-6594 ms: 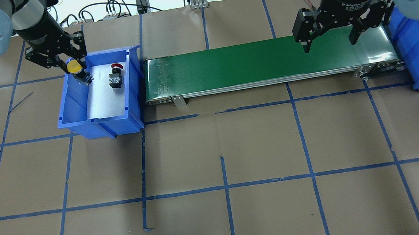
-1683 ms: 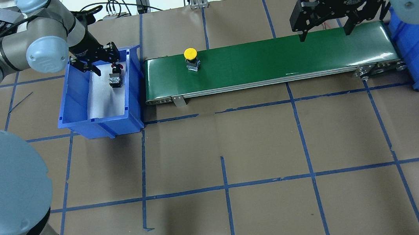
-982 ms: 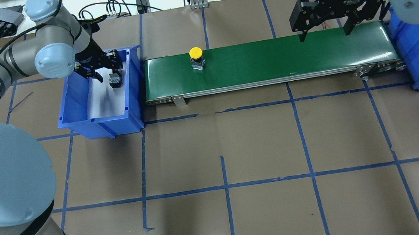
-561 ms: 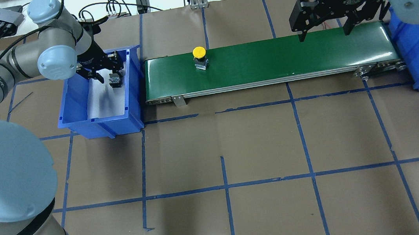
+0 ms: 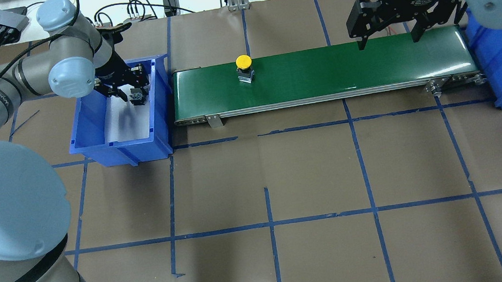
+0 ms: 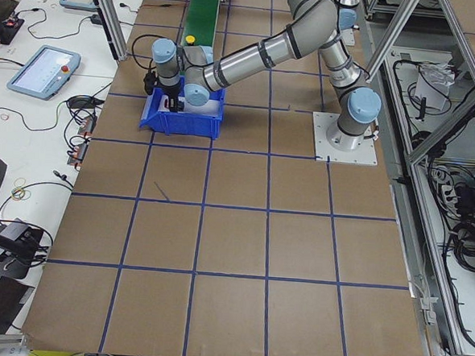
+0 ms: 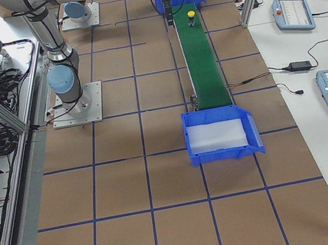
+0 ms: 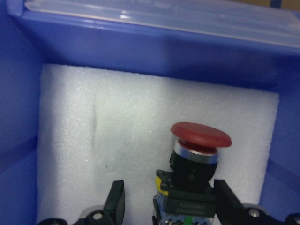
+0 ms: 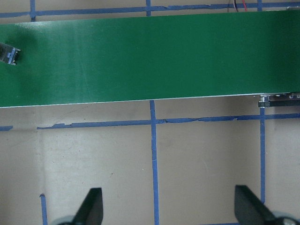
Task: Transport two buttons from left to right
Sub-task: 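Lower the left gripper and grasp the red mushroom button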
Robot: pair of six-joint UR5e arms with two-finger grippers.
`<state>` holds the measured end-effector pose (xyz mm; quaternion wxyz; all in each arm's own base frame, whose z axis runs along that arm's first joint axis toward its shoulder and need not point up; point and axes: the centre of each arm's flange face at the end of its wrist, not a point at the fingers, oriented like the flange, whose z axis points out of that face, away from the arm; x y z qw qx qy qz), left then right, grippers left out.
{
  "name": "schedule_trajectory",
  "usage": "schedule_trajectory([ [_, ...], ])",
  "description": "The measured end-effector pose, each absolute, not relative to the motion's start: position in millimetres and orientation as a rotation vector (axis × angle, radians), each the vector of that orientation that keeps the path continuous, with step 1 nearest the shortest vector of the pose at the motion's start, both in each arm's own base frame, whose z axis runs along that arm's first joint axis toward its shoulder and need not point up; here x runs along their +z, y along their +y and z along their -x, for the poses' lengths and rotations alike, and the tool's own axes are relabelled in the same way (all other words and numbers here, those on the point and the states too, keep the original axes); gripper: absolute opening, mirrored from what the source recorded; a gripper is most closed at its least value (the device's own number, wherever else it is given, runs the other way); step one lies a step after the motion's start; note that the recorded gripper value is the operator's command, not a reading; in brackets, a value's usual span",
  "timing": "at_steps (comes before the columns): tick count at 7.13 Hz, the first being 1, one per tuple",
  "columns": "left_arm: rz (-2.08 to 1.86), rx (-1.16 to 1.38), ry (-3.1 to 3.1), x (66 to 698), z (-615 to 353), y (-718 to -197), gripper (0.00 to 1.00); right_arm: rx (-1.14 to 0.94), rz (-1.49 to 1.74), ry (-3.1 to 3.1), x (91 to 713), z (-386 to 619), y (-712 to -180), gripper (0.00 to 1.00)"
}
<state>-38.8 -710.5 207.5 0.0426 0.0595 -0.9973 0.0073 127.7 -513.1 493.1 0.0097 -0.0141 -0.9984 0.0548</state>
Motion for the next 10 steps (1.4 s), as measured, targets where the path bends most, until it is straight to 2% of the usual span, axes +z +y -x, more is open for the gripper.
schedule_trajectory([
  [1, -0.185, 0.021, -3.048, 207, 39, -710, 0.17, 0.171, 0.044, -3.117, 493, -128, -513, 1.00],
  [2, -0.195, 0.024, -3.046, 209, 39, -711, 0.12, 0.171, 0.044, -3.117, 493, -128, -513, 1.00],
  [4, -0.231, 0.064, -3.044, 228, 40, -712, 0.12, 0.173, 0.045, -3.119, 493, -128, -513, 1.00],
  [10, -0.248, 0.135, -3.087, 348, 41, -676, 0.11, 0.171, 0.045, -3.115, 493, -127, -513, 1.00],
])
